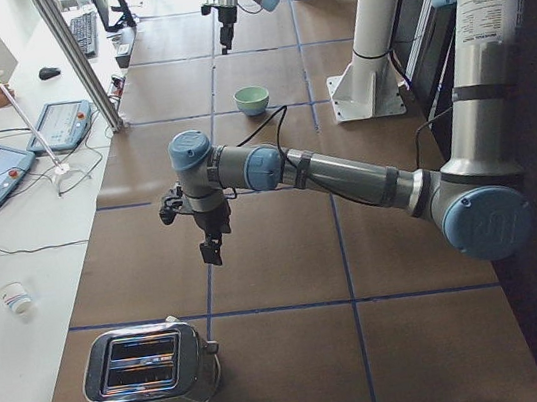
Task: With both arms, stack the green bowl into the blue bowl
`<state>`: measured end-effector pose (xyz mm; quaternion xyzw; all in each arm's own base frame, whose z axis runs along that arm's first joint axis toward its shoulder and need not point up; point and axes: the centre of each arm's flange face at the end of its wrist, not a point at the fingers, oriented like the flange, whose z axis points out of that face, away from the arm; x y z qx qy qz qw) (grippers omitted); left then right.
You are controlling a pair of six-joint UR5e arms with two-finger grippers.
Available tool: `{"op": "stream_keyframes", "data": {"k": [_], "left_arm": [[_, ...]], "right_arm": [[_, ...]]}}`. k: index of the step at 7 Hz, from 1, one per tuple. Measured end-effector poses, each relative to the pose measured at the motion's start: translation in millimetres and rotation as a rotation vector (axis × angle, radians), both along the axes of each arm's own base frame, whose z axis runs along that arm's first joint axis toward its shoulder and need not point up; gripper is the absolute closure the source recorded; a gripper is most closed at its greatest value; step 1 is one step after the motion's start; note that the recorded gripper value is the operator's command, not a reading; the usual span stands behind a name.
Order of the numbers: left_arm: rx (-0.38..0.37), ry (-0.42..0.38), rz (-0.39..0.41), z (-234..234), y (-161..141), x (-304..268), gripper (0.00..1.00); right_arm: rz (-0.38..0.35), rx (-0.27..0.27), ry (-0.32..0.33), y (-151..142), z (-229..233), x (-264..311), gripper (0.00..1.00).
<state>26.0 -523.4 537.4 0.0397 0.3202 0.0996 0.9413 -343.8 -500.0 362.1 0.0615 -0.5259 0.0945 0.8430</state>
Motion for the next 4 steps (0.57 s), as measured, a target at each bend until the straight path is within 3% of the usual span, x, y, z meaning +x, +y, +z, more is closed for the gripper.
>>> {"op": "stream_keyframes", "data": {"k": [2,4], "left_arm": [[-0.003,0.018,0.015,21,0,-24,0.0],[-0.03,0.104,0.029,66,6,-62,0.0]], "right_arm": [[-0.087,0.117,0.102,-16,83,102,0.0],[-0.183,0.212,0.244,-24,150,194,0.0]]}}
